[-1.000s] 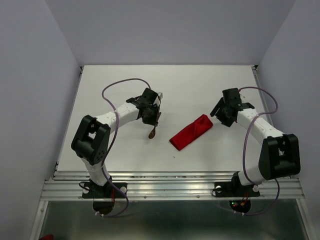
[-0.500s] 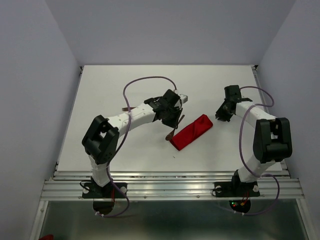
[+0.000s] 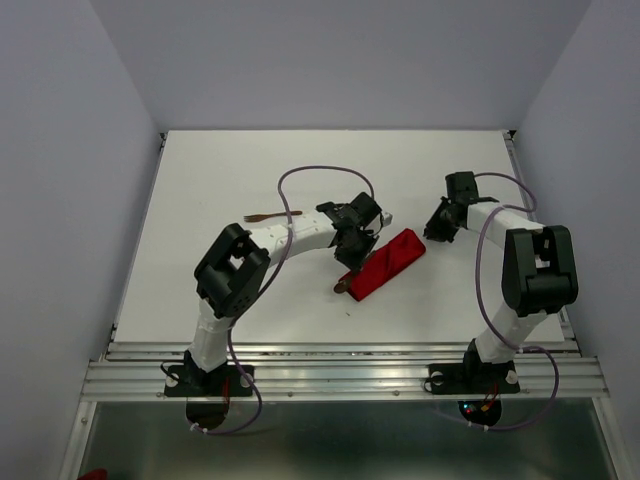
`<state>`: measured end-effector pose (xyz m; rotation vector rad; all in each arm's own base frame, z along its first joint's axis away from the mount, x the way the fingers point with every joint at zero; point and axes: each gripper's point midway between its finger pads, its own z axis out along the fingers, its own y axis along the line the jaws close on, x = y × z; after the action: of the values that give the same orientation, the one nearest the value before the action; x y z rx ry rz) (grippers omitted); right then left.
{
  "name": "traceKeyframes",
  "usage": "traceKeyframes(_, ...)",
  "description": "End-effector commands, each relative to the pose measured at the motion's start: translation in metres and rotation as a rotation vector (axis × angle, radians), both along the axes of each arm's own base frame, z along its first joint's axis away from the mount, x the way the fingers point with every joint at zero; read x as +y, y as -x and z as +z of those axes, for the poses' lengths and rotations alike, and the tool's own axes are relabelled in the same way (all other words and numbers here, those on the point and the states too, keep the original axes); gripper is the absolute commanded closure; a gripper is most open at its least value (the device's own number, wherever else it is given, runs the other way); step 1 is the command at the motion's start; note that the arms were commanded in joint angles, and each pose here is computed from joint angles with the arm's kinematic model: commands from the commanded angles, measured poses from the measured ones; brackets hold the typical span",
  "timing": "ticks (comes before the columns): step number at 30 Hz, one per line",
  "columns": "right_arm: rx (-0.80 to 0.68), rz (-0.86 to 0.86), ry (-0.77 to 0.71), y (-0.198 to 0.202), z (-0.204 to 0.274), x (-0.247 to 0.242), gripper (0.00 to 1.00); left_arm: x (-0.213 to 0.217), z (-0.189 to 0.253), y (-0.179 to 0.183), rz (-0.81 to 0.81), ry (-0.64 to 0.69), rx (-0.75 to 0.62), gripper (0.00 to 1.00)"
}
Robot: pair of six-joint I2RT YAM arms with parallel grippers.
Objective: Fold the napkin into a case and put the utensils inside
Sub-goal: Stuff the spoon into the folded napkin.
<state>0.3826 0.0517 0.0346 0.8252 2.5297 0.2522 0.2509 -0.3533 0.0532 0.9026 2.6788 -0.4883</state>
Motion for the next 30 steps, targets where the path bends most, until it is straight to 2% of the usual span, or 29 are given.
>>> traceKeyframes(1, -0.052, 0.041, -0.028, -0.008, 0.006, 0.006, 0.81, -0.011, 0.013, -0.004, -0.070, 0.015, -0.028, 1.00)
traceKeyframes(7, -0.053, 0.062, -0.046, -0.008, 0.006, 0.010, 0.81, -0.016, 0.009, -0.004, -0.125, -0.007, -0.039, 1.00)
traceKeyframes(15, -0.065, 0.081, -0.073, -0.007, 0.009, 0.016, 0.81, -0.028, 0.005, -0.022, -0.142, -0.035, -0.069, 1.00)
traceKeyframes(30, -0.043, 0.116, -0.105, -0.010, 0.005, 0.023, 0.80, -0.037, 0.013, -0.028, -0.262, -0.029, -0.091, 1.00)
